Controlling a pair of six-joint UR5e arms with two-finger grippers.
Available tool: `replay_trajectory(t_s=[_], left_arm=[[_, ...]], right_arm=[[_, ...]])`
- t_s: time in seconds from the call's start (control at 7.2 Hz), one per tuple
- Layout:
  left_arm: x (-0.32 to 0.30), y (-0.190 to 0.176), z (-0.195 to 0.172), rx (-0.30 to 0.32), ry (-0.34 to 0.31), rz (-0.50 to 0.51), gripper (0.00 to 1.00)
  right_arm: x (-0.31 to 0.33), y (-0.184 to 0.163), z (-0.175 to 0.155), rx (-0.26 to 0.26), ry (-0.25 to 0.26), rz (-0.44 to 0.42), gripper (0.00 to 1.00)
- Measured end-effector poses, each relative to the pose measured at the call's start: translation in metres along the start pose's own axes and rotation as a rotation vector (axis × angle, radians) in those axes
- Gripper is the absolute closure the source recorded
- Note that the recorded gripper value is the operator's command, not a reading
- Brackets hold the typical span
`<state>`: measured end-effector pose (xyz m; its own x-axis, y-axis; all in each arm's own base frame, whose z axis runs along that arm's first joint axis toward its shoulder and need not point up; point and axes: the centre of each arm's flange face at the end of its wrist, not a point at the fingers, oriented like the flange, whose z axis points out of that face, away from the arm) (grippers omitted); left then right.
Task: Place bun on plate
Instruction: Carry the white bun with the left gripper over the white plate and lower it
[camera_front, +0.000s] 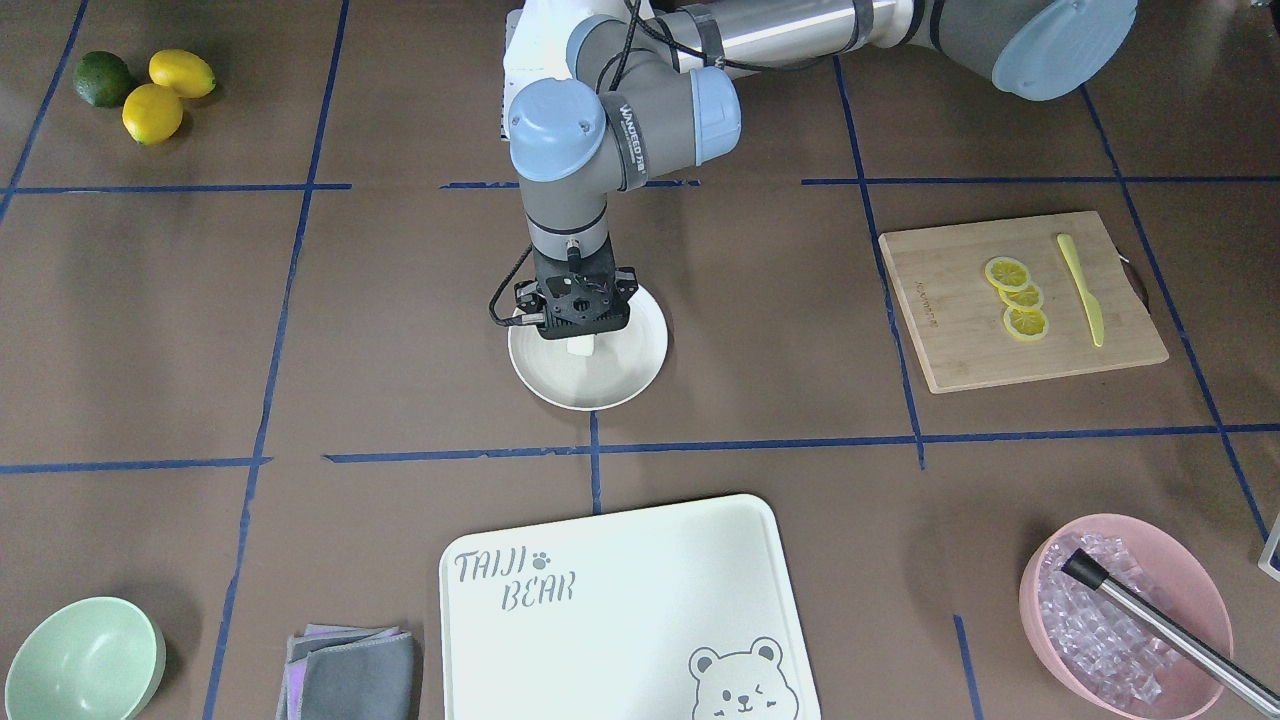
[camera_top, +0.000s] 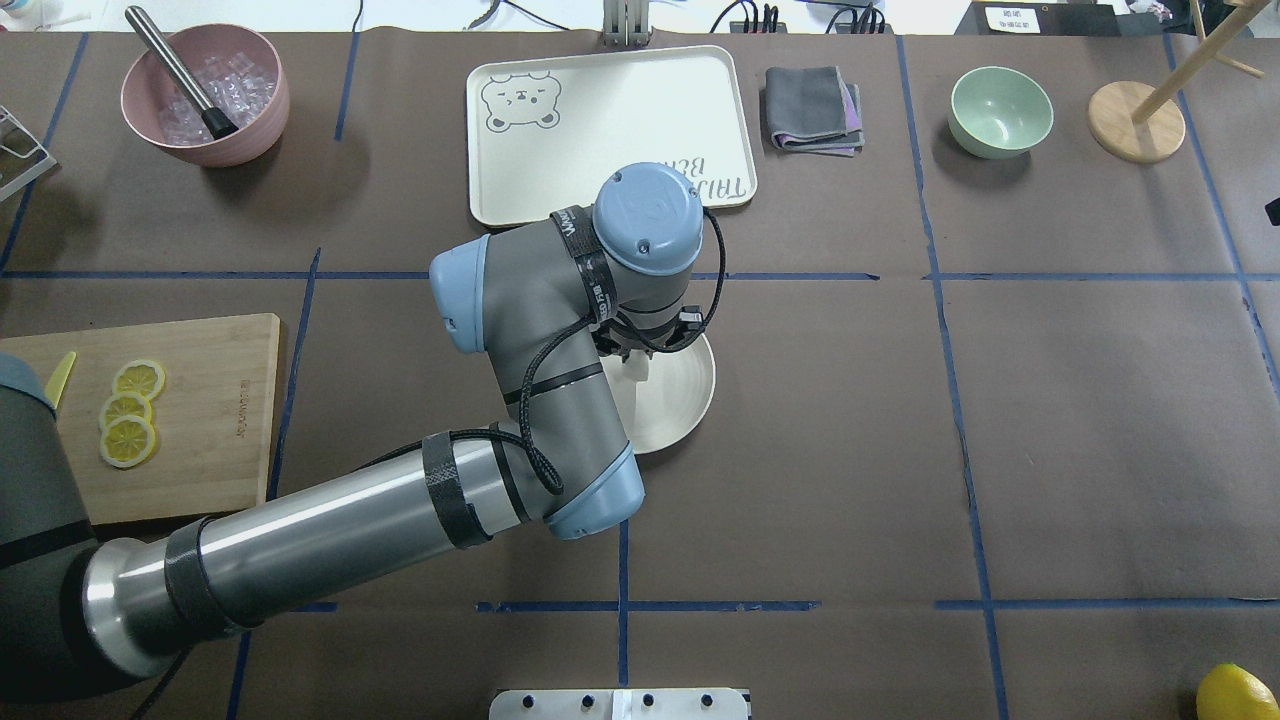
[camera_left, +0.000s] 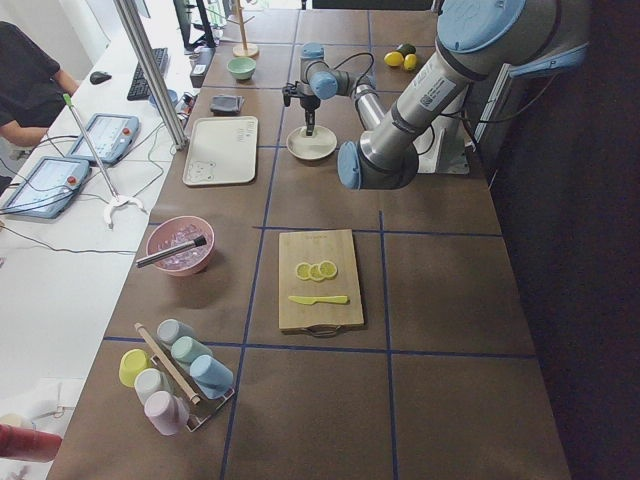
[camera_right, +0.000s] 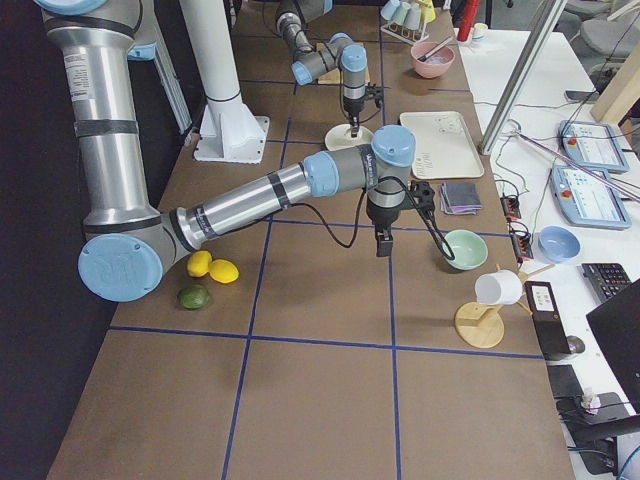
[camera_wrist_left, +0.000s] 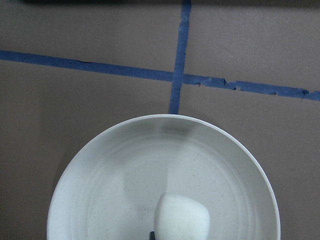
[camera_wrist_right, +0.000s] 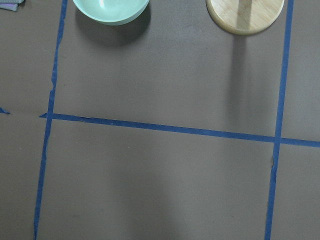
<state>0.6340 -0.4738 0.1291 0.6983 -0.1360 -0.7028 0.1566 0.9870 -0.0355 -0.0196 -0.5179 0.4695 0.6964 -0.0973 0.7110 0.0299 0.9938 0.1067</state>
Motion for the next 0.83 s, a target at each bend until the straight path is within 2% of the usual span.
replay_trajectory(t_s=[0.28, 0.42, 0.56, 0.69, 0.83], left_arm=[[-0.003, 0.008, 0.013, -0.007, -0.011, 0.006, 0.68], [-0.005, 0.011, 0.018, -0.011, -0.016, 0.011, 0.59], [-0.005, 0.012, 0.020, -0.013, -0.019, 0.015, 0.43], [-0.005, 0.012, 0.021, -0.013, -0.020, 0.017, 0.35], [-0.006, 0.012, 0.022, -0.014, -0.022, 0.019, 0.31]], right_arm=[[0.003, 0.000, -0.001, 0.000, -0.004, 0.000, 0.00], [0.004, 0.000, -0.001, 0.000, -0.004, 0.000, 0.00], [0.004, 0.000, -0.001, 0.000, -0.004, 0.000, 0.00], [0.004, 0.000, -0.001, 0.001, -0.005, 0.000, 0.00], [0.004, 0.000, -0.001, 0.002, -0.005, 0.000, 0.00]])
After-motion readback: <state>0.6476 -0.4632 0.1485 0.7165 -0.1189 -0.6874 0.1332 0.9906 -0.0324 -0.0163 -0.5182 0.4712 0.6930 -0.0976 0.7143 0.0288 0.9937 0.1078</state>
